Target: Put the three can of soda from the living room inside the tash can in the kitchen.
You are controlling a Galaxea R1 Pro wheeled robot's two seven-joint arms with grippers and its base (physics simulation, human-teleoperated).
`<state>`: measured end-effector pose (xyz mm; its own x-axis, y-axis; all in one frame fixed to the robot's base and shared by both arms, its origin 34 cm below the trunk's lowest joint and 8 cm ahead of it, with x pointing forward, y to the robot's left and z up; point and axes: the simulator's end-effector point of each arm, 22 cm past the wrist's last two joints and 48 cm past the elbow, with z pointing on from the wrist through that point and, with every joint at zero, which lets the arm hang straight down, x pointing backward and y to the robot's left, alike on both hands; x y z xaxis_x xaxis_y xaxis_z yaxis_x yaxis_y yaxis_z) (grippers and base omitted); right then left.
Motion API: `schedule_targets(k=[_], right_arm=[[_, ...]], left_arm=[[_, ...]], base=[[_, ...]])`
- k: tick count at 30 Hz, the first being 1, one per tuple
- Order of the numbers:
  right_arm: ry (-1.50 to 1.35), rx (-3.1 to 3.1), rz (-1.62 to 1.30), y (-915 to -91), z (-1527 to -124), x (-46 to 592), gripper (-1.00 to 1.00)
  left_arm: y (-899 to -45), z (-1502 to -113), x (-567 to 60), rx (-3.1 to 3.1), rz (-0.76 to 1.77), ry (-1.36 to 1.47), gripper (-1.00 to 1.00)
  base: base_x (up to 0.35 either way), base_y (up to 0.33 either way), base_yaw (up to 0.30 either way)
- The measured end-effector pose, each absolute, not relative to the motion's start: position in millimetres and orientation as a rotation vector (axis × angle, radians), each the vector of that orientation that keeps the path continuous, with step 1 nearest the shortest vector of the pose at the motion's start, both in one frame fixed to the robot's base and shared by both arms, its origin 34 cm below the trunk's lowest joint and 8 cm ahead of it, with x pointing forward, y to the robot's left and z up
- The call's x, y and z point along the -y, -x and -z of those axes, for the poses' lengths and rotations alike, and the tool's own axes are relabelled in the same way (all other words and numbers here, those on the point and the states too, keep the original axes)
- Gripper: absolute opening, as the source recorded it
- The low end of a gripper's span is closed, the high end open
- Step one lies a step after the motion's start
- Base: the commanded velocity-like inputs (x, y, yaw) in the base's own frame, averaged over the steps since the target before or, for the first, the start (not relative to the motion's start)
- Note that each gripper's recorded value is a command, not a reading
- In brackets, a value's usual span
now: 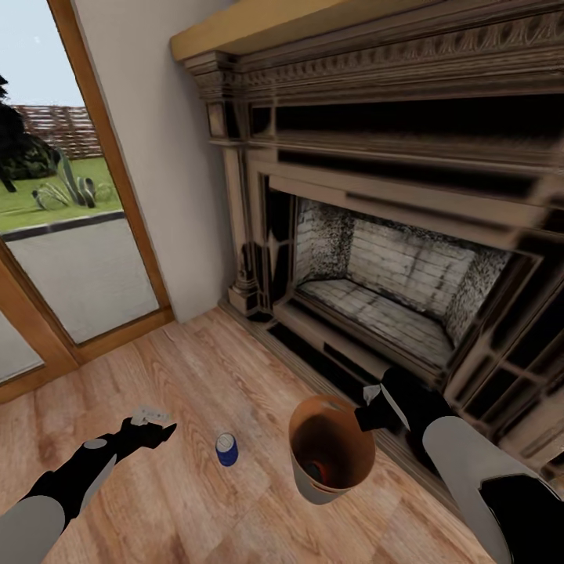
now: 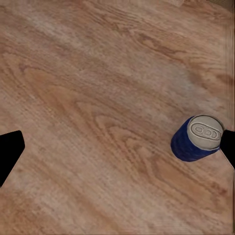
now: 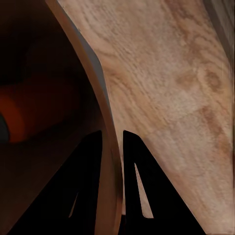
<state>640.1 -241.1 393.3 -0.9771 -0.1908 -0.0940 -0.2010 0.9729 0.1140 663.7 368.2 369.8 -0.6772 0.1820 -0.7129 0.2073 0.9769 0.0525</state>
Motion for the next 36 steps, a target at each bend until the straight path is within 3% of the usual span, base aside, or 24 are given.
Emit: schedule_targets(k=[22,36], right_arm=[[0.306,-3.037,-0.177,-640.8,-393.6,243.4,-1.00],[0.293,-3.026,-0.194,-642.5,-400.4,241.9,-1.00]], left_arm=[[-663.4,-369.6,-367.7,-2.330,0.042,-0.274,1.00],[-665.1,-375.4,-365.8,-2.322,0.043,-0.277,1.00]], base=[[0.000,0.010,-0.023],[0.000,-0.046,-0.183]])
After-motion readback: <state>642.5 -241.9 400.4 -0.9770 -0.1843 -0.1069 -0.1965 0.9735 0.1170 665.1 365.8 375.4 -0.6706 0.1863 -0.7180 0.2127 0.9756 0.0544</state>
